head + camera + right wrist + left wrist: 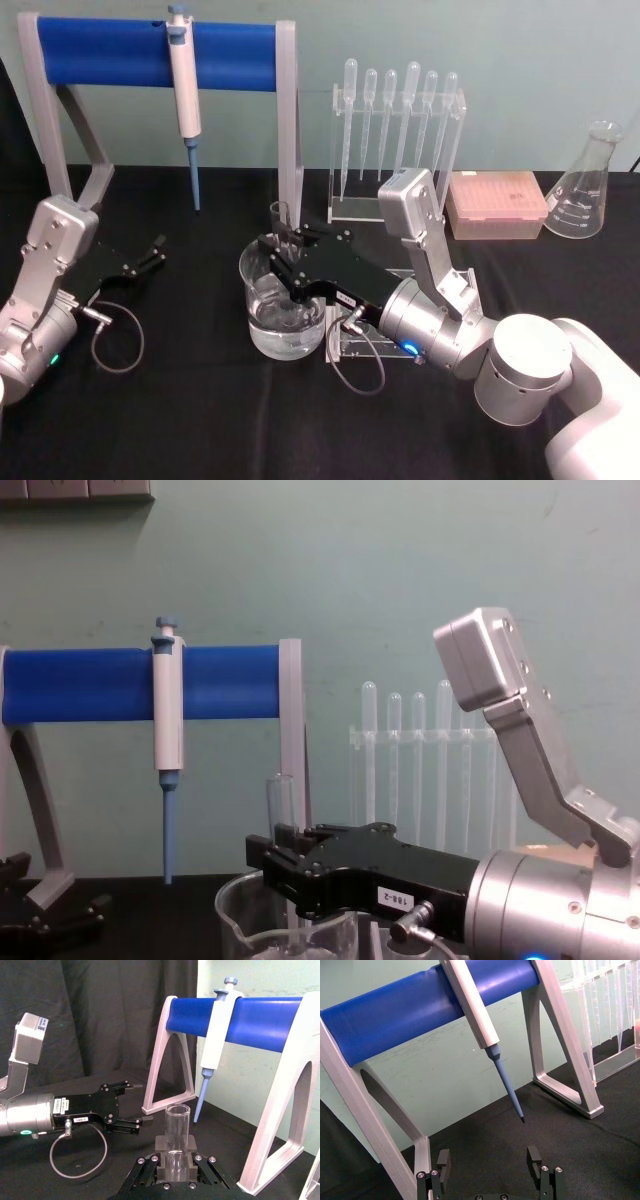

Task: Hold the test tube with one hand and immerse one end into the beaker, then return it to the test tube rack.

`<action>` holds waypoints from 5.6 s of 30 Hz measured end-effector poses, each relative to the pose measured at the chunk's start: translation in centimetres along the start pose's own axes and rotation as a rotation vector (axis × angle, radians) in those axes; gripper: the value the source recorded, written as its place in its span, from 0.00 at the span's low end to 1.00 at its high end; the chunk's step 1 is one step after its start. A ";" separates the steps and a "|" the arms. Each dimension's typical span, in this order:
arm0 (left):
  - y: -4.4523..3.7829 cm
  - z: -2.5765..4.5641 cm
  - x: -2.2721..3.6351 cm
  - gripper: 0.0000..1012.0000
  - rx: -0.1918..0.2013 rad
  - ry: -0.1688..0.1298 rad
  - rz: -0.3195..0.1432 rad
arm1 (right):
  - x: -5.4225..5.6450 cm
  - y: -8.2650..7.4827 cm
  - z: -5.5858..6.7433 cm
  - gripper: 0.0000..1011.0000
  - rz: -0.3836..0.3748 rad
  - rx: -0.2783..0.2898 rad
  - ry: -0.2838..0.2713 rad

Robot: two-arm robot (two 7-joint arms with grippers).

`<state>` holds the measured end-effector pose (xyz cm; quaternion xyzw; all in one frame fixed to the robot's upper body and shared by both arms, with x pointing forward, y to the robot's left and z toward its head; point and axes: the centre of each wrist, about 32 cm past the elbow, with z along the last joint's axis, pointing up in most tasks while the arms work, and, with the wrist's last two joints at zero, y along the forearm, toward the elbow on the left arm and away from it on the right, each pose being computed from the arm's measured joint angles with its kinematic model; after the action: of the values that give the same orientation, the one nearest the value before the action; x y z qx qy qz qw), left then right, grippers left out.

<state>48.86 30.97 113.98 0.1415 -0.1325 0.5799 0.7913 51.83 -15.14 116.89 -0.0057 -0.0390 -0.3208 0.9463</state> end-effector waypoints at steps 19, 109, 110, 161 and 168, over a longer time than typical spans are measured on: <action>0.00 0.00 0.00 0.99 0.000 0.000 0.000 | 0.0 0.0 0.0 0.22 -0.001 0.000 0.001; 0.00 0.00 0.00 0.99 0.000 0.000 0.000 | 0.0 0.0 0.0 0.22 -0.001 0.000 0.001; 0.00 0.00 0.00 0.99 0.000 0.000 0.000 | 0.0 0.0 0.0 0.22 -0.001 0.000 0.001; 0.00 0.00 0.00 0.99 0.000 0.000 0.000 | 0.0 0.0 0.0 0.22 -0.001 0.000 0.001; 0.00 0.00 0.00 0.99 0.000 0.000 0.000 | 0.0 0.0 0.0 0.22 -0.001 0.000 0.001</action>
<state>48.86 30.97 113.98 0.1415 -0.1325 0.5799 0.7913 51.85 -15.16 116.91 -0.0054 -0.0387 -0.3213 0.9462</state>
